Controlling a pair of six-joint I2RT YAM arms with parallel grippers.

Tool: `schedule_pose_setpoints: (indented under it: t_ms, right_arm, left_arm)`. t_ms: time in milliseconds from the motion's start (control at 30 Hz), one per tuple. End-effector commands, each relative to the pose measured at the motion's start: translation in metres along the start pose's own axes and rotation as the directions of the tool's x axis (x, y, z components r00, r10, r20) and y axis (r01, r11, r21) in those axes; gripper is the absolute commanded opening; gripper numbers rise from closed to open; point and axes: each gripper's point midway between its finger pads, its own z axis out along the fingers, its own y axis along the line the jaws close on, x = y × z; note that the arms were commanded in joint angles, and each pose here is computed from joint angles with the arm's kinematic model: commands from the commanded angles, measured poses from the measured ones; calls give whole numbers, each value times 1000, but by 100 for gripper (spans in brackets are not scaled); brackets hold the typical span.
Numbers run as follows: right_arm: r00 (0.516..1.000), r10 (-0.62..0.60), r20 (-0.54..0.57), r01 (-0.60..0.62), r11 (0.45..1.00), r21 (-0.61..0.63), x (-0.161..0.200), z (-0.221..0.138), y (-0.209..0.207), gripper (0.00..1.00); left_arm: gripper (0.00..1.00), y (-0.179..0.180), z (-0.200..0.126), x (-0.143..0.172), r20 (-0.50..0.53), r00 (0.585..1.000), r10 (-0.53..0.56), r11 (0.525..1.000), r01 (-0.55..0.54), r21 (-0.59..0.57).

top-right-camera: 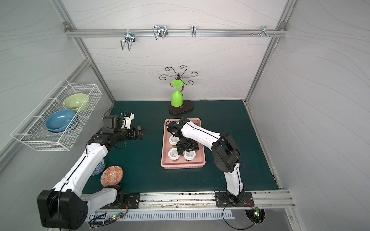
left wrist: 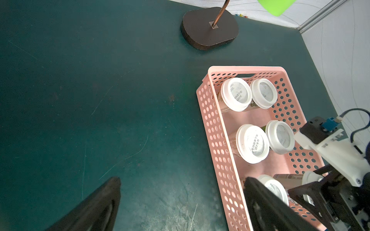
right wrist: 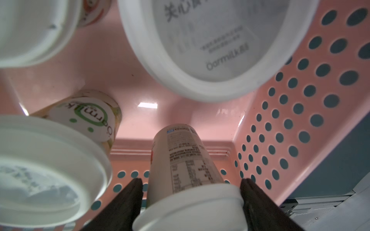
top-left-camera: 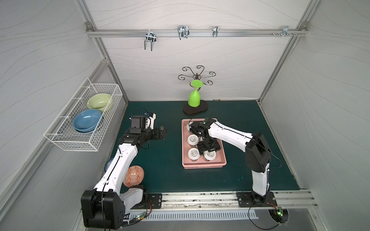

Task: Put the yogurt in the basket
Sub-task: Place the yogurt in the basket, then reset both arms

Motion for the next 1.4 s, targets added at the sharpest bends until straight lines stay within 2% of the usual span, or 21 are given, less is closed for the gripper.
schedule_pose_setpoints:
  t_ms: [0, 200, 400, 567, 800, 967, 1167, 1267, 1367]
  right_arm:
    - [999, -21, 31, 21, 1000, 15, -9, 1, 4, 79]
    - [999, -22, 28, 21, 999, 39, -16, 14, 2, 82]
    - [999, -14, 40, 12, 999, 40, -19, 11, 2, 91]
    - [996, -10, 91, 9, 1000, 17, -20, -18, -1, 93]
    - [962, -3, 275, 5, 1000, -7, -21, -81, -22, 99]
    - [910, 36, 412, -43, 999, 8, -30, -117, -57, 99]
    - [824, 163, 543, -134, 987, -93, -46, -145, -105, 99]
    - [745, 190, 639, -139, 982, -130, -53, -163, -126, 99]
    - [637, 206, 743, -164, 978, -130, -59, -178, -154, 99]
  left_arm:
    - [99, 0, -4, -14, 59, 998, 28, 1000, -28, -6]
    - [99, 0, -4, -14, 57, 998, 29, 1000, -29, -4]
    - [99, 0, -3, -13, 57, 998, 31, 1000, -31, -2]
    - [99, 2, -3, -13, 60, 998, 38, 999, -37, -12]
    - [99, 14, 1, -12, 65, 996, 56, 997, -52, -63]
    - [99, 29, 1, -17, 89, 993, 73, 988, -60, -144]
    - [99, 41, 5, -29, 134, 985, 107, 974, -77, -212]
    - [99, 47, 13, -33, 143, 982, 124, 970, -90, -226]
    - [99, 51, 25, -35, 160, 975, 152, 967, -113, -230]
